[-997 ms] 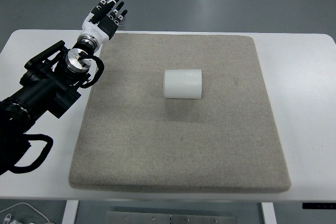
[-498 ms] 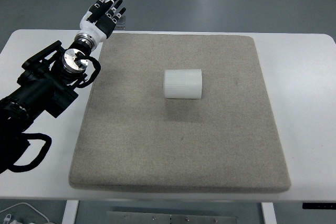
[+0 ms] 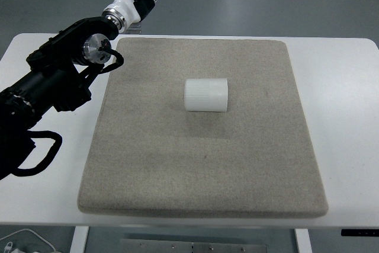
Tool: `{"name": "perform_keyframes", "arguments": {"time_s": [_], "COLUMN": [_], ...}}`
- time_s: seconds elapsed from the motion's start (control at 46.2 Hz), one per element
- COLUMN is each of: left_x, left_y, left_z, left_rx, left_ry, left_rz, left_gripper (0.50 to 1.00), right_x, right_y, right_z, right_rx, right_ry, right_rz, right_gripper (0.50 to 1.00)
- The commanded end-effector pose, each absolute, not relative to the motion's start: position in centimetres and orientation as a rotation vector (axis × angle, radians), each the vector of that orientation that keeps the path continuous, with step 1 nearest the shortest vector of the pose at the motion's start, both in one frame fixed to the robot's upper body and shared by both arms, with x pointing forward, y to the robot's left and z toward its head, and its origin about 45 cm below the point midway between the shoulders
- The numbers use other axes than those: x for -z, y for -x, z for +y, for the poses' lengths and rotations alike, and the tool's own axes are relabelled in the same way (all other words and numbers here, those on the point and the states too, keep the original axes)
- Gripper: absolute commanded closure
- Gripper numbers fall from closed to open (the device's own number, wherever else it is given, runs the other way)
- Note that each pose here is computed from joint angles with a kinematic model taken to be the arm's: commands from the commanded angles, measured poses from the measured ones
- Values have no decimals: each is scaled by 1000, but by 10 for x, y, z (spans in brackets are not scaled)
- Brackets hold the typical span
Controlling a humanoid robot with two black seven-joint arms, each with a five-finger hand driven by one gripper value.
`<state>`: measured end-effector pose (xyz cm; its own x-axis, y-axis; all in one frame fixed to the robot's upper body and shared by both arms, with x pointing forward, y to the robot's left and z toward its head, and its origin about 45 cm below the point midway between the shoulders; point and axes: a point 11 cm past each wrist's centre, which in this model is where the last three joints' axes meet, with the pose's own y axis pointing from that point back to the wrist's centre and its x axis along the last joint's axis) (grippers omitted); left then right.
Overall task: Flip white cup upright
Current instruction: 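Swing the left hand over the board above the white cup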
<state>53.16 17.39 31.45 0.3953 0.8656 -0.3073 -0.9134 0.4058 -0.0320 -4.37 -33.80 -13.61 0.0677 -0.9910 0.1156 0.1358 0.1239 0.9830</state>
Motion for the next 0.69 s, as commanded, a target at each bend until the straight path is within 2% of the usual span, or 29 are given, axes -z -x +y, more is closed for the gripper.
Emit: {"name": "perform_keyframes", "arguments": {"time_s": [0.0, 0.195, 0.347, 0.542, 0.672], "left_x": [-320, -329, -317, -305, -309], "left_y": [-526, -514, -502, -487, -475], "left_z": [151, 124, 108, 107, 106], "left_rx": [-1067, -947, -856, -785, -730], "left_ry": [139, -6, -173, -417, -504], "left_rz": [188, 32, -88, -232, -288], "left_gripper": [504, 504, 506, 506, 508], "right_x": [136, 136, 136, 136, 136], "right_y": [44, 44, 44, 44, 44], "right_z": [-338, -338, -338, -338, -338], "right_rx": [1141, 1141, 1141, 1141, 1141], "right_ry": [-1047, -1047, -1047, -1047, -1047], "right_rz": [-1118, -1118, -1118, -1118, -1118], "right_gripper": [570, 570, 570, 570, 570]}}
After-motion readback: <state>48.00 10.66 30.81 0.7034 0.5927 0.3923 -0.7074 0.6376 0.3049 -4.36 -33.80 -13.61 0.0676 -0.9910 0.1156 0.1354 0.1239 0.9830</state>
